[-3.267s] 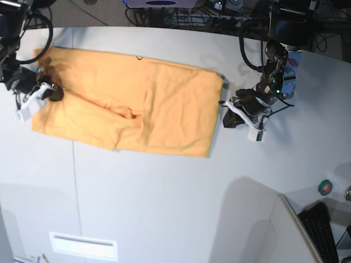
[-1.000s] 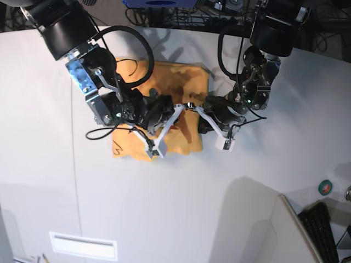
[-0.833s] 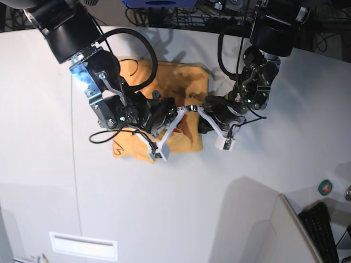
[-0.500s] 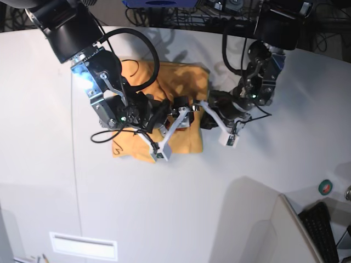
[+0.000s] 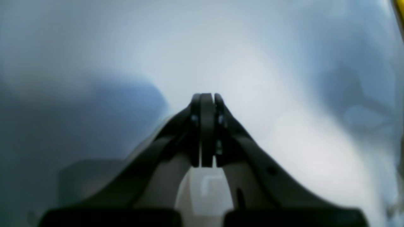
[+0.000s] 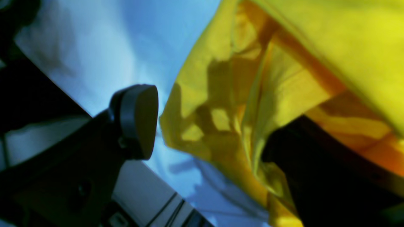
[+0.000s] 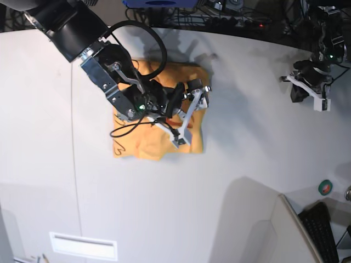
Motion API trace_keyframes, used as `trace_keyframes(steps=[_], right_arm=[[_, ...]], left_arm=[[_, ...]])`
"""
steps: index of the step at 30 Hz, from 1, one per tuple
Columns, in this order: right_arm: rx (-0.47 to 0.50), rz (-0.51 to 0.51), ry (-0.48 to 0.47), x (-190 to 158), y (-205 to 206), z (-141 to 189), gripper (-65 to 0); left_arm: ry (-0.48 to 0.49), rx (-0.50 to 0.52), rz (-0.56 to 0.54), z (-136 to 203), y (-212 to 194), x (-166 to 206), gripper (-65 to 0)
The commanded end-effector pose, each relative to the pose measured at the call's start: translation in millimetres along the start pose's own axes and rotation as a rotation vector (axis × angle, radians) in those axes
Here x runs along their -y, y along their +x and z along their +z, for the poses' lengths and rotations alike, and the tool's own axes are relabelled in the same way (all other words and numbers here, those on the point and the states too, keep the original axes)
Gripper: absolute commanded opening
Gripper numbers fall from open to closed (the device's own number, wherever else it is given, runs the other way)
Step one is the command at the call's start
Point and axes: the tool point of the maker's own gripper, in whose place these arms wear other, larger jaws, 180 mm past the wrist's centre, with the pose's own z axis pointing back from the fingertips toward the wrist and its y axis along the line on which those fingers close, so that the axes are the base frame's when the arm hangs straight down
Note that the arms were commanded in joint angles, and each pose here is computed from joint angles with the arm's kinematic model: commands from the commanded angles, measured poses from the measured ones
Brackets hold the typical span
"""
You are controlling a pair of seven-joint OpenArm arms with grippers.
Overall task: Layout the t-shirt on the table in an organized manner, then fold the t-shirt properly
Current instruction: 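Press and smooth the folded stack with the right gripper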
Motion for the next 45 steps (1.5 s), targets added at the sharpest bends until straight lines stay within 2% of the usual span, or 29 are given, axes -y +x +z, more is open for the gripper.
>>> trace_keyframes(steps=[1, 5, 7, 11, 14, 16, 18, 19, 22, 25, 28, 32, 38, 45], right_arm=[[0.042, 0.027, 0.030, -12.6, 18.5, 3.7, -22.5], [0.067, 0.080, 0.067, -35.8, 24.5, 11.9, -22.5], [0.095, 0.066, 0.065, -43.7, 30.7, 25.1, -22.5], [0.118, 0.031, 0.021, -35.7, 34.7, 56.0, -22.5], [0.151, 0.025, -0.034, -15.0, 34.7, 78.2, -23.4], [0.180, -0.027, -0.124, 15.9, 33.8, 88.0, -32.9], [0.229, -0.047, -0.201, 44.4, 36.4, 96.0, -51.6], [0.249, -0.042, -0.235, 58.2, 37.1, 98.8, -65.0], [0.269, -0.049, -0.318, 92.8, 34.7, 96.7, -65.0], [0.249, -0.068, -0.388, 122.0, 31.8, 88.2, -65.0], [0.220, -0.066, -0.396, 128.9, 25.1, 79.9, -65.0], [0.197, -0.013, -0.314, 107.4, 20.5, 67.7, -65.0], [0.145, -0.006, -0.268, 90.2, -3.6, 55.4, -65.0], [0.055, 0.158, -0.109, 13.2, -47.5, 40.2, -65.0]], left_arm=[[0.014, 0.044, -0.008, 4.4, 14.8, -8.8, -65.0], [0.027, 0.001, 0.008, 3.2, 6.1, -14.9, -65.0], [0.026, -0.008, 0.013, 2.7, 3.2, -13.6, -65.0], [0.025, -0.008, 0.014, 2.5, 2.8, -13.1, -65.0], [0.025, -0.007, 0.014, 2.3, 3.5, -13.0, -65.0], [0.025, -0.007, 0.014, 2.3, 3.5, -13.0, -65.0], [0.025, -0.007, 0.014, 2.3, 3.5, -13.0, -65.0], [0.025, -0.007, 0.014, 2.3, 3.5, -13.0, -65.0], [0.024, -0.007, 0.016, 2.1, 3.2, -12.5, -65.0], [0.025, -0.009, 0.016, 2.4, 2.5, -12.5, -65.0], [0.024, -0.010, 0.017, 2.5, 1.4, -12.1, -65.0], [0.024, -0.013, 0.017, 3.0, 0.0, -12.3, -65.0], [0.024, -0.013, 0.017, 3.0, 0.0, -12.3, -65.0], [0.025, -0.010, 0.016, 2.6, 1.8, -12.6, -65.0]])
